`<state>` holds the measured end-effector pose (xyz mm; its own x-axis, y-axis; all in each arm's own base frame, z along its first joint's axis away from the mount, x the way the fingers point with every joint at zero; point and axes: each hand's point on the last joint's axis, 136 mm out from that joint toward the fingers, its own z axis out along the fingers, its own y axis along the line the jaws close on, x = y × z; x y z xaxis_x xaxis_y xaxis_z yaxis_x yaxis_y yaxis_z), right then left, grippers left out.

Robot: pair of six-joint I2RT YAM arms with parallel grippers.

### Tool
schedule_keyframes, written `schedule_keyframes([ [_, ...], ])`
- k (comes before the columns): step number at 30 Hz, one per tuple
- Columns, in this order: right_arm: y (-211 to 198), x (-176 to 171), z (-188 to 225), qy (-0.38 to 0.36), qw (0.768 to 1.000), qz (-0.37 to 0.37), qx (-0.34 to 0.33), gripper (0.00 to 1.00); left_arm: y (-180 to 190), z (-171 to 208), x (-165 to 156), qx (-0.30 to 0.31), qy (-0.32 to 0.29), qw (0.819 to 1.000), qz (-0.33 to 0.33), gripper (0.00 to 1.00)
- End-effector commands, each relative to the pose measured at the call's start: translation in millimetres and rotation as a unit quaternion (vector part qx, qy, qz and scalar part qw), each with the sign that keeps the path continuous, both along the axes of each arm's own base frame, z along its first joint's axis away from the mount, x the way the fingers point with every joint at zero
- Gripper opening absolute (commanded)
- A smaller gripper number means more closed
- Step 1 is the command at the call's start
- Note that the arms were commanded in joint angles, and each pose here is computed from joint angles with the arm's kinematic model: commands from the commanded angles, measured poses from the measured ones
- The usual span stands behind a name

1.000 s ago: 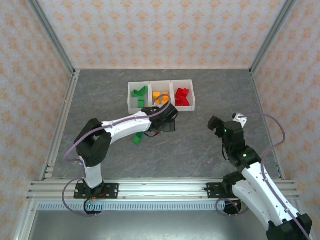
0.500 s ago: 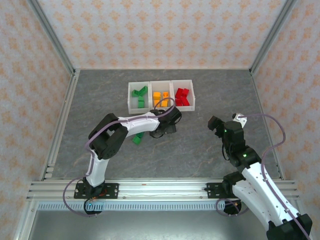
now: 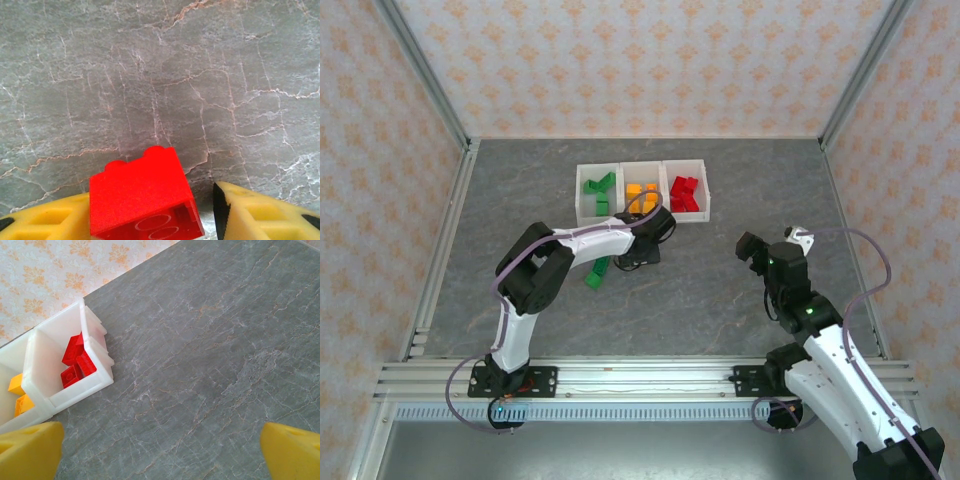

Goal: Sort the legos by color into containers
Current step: Pick up the lego from the center of the table.

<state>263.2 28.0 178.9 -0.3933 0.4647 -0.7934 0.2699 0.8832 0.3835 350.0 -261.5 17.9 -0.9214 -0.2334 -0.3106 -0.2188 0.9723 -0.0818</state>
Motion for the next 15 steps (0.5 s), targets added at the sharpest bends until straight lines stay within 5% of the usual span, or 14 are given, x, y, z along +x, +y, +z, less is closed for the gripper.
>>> schedule_keyframes([
  [1, -5.1, -0.8, 3.3, -0.008, 1.000, -0.015, 0.000, 1.00, 7.1, -15.9, 32.1, -0.008, -0.044, 0.999, 0.009, 0.50],
  [15, -5.9, -0.9, 3.2, -0.008, 1.000, -0.017, -0.002, 1.00, 4.3, 52.3, 50.8, -0.030, -0.127, 0.991, 0.005, 0.24],
])
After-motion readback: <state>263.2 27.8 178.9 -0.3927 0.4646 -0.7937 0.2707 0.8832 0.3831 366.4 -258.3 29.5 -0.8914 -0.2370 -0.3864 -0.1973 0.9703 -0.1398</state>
